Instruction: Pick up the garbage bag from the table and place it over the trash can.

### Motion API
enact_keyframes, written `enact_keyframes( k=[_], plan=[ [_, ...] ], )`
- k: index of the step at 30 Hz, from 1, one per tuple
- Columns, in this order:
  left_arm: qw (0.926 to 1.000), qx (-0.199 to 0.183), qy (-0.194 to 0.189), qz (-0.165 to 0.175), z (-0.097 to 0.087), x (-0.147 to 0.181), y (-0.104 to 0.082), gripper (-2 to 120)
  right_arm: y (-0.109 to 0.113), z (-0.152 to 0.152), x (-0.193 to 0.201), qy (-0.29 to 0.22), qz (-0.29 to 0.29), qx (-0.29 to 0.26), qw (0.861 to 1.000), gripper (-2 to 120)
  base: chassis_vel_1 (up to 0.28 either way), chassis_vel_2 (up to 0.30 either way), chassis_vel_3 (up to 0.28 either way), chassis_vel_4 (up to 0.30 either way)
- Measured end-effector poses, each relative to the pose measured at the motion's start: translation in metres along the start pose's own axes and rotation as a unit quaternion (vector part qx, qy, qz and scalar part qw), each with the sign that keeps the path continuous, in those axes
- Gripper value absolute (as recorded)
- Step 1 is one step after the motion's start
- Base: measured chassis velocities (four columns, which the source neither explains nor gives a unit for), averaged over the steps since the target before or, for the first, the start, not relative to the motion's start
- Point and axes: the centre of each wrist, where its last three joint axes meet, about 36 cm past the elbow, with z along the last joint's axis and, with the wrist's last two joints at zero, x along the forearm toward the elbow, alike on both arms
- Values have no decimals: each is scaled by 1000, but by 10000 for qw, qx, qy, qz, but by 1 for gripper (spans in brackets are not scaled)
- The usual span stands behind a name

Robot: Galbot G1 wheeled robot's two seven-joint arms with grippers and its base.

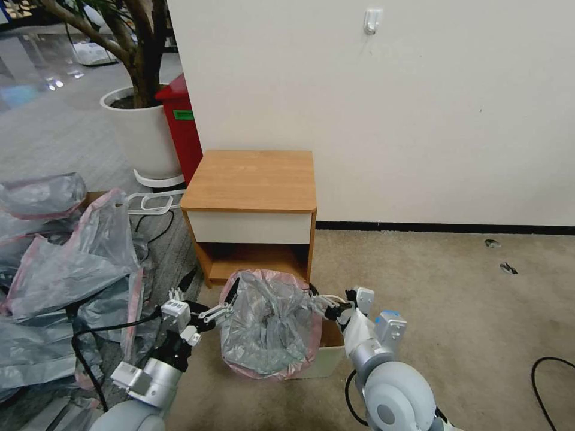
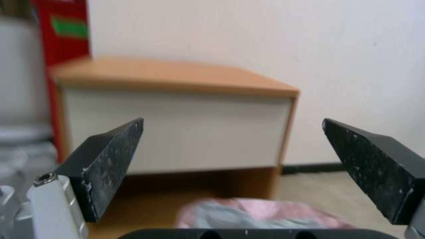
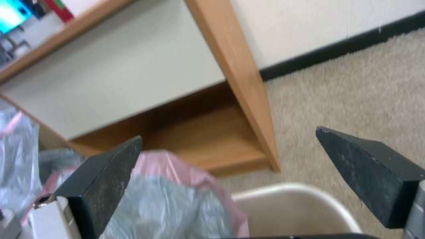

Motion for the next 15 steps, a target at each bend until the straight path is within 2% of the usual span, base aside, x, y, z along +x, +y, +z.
enact_keyframes(
  k=[2, 4, 5, 7, 9, 10, 12, 15],
  plan=[
    [9967, 621, 485, 210, -13, -6, -5, 100, 0, -3, 1, -185, 40, -44, 9998, 100, 0, 0, 0, 0],
    [9886, 1071, 1020, 290, -20, -11, -12, 100, 0, -4, 4, -348, 92, -65, 9993, 100, 0, 0, 0, 0],
    [9886, 1071, 1020, 290, -20, -11, -12, 100, 0, -4, 4, -348, 92, -65, 9993, 100, 0, 0, 0, 0],
    [9801, 1175, 1597, 64, -24, -16, -17, 100, -2, -3, 7, -476, 147, -109, 9987, 100, 0, 0, 0, 0],
    [9753, 1006, 1958, -202, -24, -18, -19, 100, -3, -3, 9, -592, 207, -157, 9979, 100, 0, 0, 0, 0],
    [9753, 1006, 1958, -202, -24, -18, -19, 100, -3, -3, 9, -592, 207, -157, 9979, 100, 0, 0, 0, 0],
    [9678, 915, 2314, -389, -24, -20, -20, 100, -5, -3, 11, -700, 262, -202, 9970, 100, 0, 0, 0, 0],
    [9636, 899, 2477, -449, -23, -22, -19, 100, -6, -3, 12, -777, 277, -226, 9963, 100, 0, 0, 0, 0]
  ],
)
